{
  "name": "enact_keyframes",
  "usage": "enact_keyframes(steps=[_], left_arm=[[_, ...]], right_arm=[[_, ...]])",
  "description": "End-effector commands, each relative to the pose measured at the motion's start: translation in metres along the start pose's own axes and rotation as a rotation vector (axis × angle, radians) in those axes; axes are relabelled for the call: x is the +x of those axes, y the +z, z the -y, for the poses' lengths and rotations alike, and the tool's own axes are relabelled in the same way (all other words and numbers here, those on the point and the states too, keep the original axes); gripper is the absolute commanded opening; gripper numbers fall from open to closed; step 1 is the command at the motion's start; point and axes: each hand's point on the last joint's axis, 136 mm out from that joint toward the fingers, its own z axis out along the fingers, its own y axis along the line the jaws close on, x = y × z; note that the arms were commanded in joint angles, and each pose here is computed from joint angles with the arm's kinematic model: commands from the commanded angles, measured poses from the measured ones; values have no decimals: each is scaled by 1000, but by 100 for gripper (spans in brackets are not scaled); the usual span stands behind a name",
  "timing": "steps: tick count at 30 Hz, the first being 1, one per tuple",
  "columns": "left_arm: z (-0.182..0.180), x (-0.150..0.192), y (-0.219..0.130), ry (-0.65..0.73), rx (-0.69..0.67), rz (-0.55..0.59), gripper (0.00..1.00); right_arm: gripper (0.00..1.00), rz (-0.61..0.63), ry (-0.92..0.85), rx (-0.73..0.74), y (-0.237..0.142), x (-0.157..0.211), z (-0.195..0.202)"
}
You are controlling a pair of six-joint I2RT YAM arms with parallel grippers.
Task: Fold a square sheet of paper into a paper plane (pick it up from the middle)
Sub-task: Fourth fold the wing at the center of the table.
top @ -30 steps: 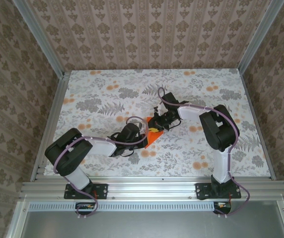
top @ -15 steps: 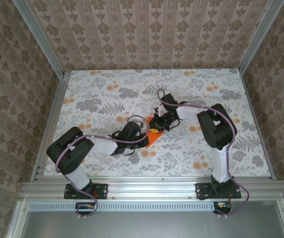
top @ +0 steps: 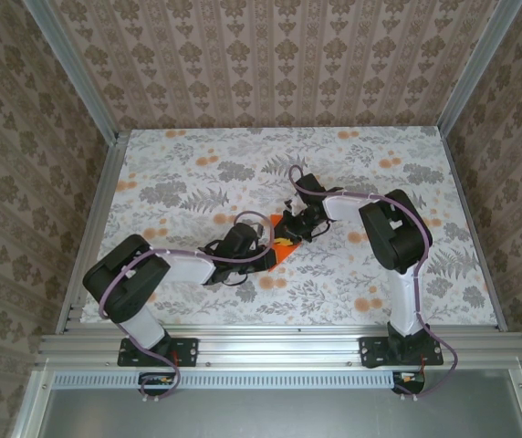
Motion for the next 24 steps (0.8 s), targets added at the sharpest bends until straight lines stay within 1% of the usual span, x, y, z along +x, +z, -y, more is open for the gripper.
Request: enact_keyframes(steps=[1,4,5,7,12,14,18,20,21,24], left_arm=[[-4,-1,-13,-7,-23,7,28],[1,-7,-26,-5,-19,41,36],[2,-10,-30,-2,-25,52,35],[3,-14,-40,-10,-37,80,33],[-5,-28,-65,-84,-84,164,17],[-4,-32,-71,-94,-82,171,16],[-4,-34,-74,-99,-89,149,17],[2,-33,-69,-96,-56,119,17],[8,-31,-63,-86,-28,90,15],[30,-29,-48,-53,53,12,4]], right_arm=[[15,-15,42,68,9,1,21],[15,-20,37,66,8,2,21],[15,-21,35,69,8,3,21],[15,-22,32,70,8,3,20],[16,-26,21,68,6,3,18],[16,-25,20,66,5,3,17],[16,-11,6,53,1,1,11],[16,-14,7,57,1,0,11],[16,-16,10,62,2,1,13],[16,-22,20,69,5,2,18]])
